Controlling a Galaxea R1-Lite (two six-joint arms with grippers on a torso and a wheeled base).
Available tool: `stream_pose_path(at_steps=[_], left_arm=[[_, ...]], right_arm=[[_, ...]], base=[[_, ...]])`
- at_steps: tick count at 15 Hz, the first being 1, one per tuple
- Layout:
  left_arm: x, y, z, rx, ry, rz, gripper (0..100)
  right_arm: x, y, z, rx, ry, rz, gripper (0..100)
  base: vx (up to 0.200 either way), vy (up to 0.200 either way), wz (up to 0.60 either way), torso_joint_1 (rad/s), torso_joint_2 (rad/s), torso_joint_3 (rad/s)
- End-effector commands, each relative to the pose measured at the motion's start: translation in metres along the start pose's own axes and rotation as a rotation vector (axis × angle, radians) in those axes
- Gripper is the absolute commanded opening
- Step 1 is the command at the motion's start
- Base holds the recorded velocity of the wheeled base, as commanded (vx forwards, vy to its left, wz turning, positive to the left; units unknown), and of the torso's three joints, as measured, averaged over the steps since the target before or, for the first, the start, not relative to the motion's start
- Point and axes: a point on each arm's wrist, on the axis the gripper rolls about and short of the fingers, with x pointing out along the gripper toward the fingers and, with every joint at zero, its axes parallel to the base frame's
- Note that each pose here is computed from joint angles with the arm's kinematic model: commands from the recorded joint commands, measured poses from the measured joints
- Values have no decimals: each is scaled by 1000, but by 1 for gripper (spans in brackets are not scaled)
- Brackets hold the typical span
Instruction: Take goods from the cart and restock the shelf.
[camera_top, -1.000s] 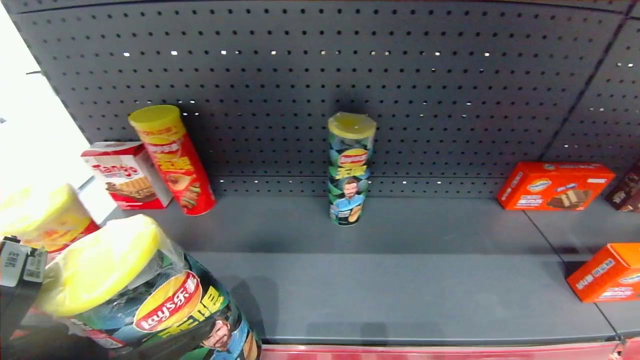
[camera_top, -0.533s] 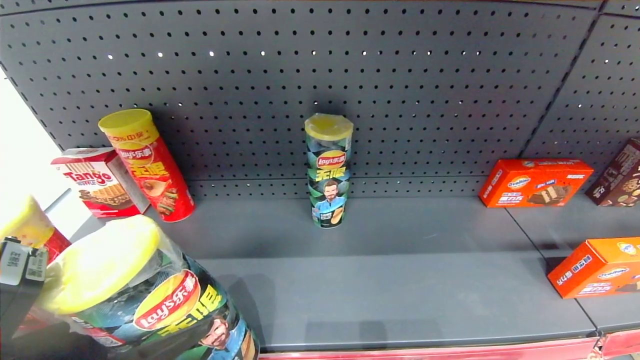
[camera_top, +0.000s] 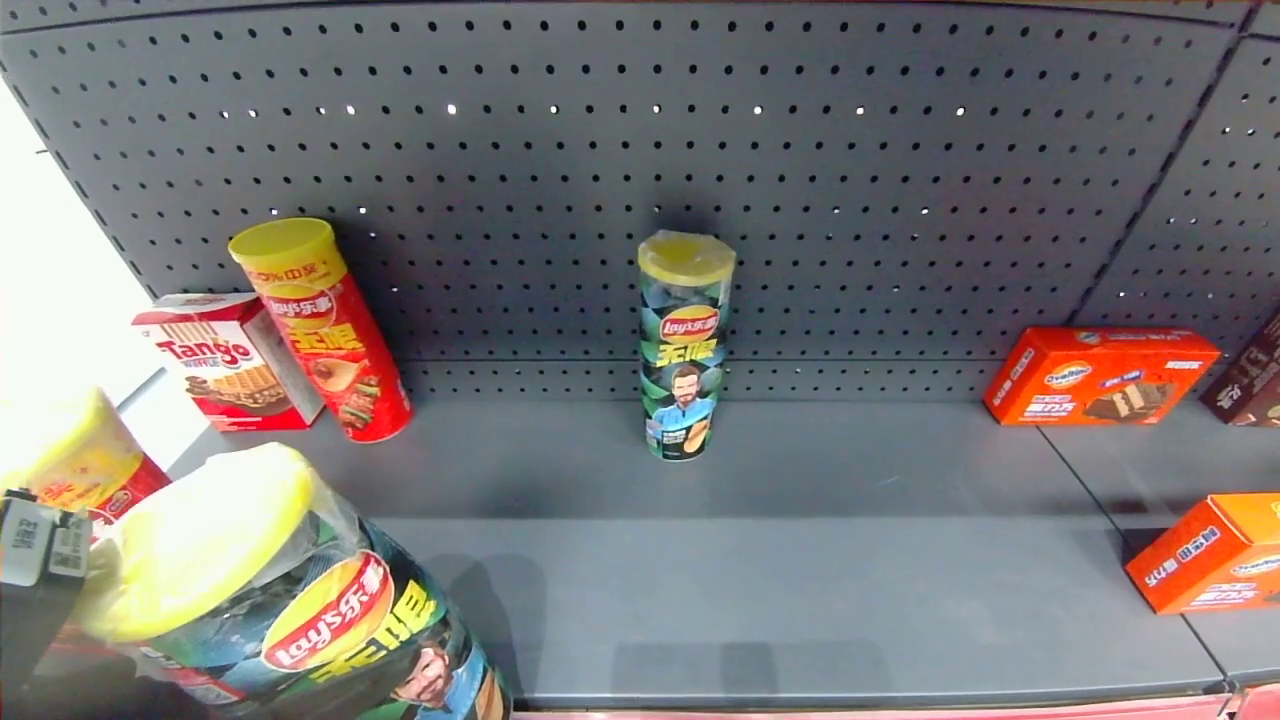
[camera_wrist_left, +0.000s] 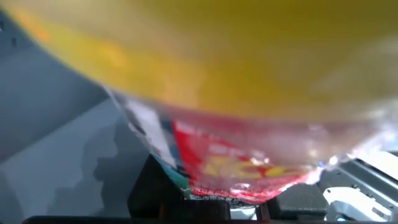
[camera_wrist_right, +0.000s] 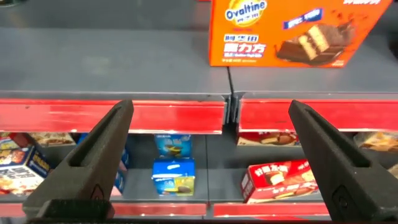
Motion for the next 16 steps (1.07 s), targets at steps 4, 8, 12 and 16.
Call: stream_pose_path(at_steps=[4,8,12,16], left_arm=[[-1,-1,-1,3,0,-6,0],[-1,-1,4,10,-16,-8,0],[6,2,12,37,-22,-1,0],[6,2,16,42,-35,2,0]], right_arm=[[1,0,61,-29,-33,68,100],[14,-1,113,-73,24,67,100],[51,7,133,-70,59,376,100],[98,31,140,-80,104,587,100]], base=[[0,0,0,0,0,0],[0,0,0,0,0,0],[0,0,0,0,0,0],[0,0,0,0,0,0]])
